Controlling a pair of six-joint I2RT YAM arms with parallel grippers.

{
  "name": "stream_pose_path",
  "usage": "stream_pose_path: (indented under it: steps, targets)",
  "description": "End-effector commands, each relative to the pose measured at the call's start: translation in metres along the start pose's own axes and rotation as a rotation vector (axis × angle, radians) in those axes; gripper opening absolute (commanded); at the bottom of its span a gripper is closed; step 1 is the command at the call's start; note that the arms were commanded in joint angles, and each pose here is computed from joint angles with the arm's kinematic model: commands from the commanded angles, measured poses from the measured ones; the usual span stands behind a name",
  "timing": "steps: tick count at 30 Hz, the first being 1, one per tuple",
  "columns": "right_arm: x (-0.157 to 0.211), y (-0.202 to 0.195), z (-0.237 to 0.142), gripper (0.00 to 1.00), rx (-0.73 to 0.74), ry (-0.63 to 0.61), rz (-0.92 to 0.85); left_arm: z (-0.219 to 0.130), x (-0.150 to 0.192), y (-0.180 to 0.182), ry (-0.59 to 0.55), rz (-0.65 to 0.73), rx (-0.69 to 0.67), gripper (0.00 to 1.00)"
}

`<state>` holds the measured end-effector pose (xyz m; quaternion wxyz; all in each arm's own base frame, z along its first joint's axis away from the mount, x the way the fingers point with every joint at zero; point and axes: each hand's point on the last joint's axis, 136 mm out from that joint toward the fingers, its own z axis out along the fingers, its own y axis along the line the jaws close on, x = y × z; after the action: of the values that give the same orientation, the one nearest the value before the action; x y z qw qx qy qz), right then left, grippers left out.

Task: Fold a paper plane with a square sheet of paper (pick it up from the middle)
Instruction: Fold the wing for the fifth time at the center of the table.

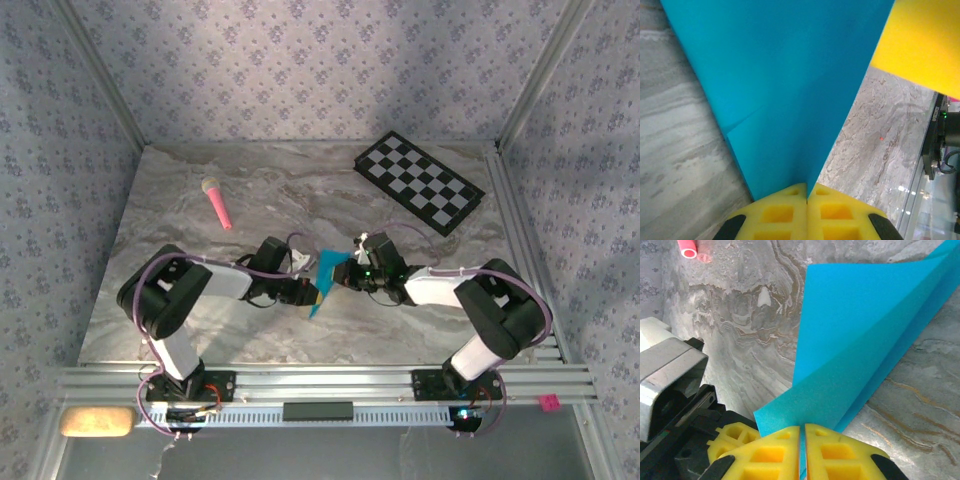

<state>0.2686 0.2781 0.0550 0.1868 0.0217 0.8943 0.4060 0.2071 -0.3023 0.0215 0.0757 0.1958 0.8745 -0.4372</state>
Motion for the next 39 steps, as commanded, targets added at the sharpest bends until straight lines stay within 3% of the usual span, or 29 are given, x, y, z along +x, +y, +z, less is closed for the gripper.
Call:
stream_pose_path:
  steps: [1, 17, 39]
  targets:
    - [-0.001, 0.001, -0.005, 0.12, -0.001, -0.009, -0.001, -0.001, 0.007, 0.019, -0.021, 0.052, -0.088, 0.00]
    - [0.005, 0.008, -0.004, 0.12, -0.030, 0.012, -0.018, 0.003, 0.019, -0.003, 0.017, 0.137, 0.058, 0.00]
    - [0.004, 0.015, 0.017, 0.12, -0.064, 0.084, -0.052, 0.004, 0.026, 0.015, 0.055, -0.084, 0.033, 0.00]
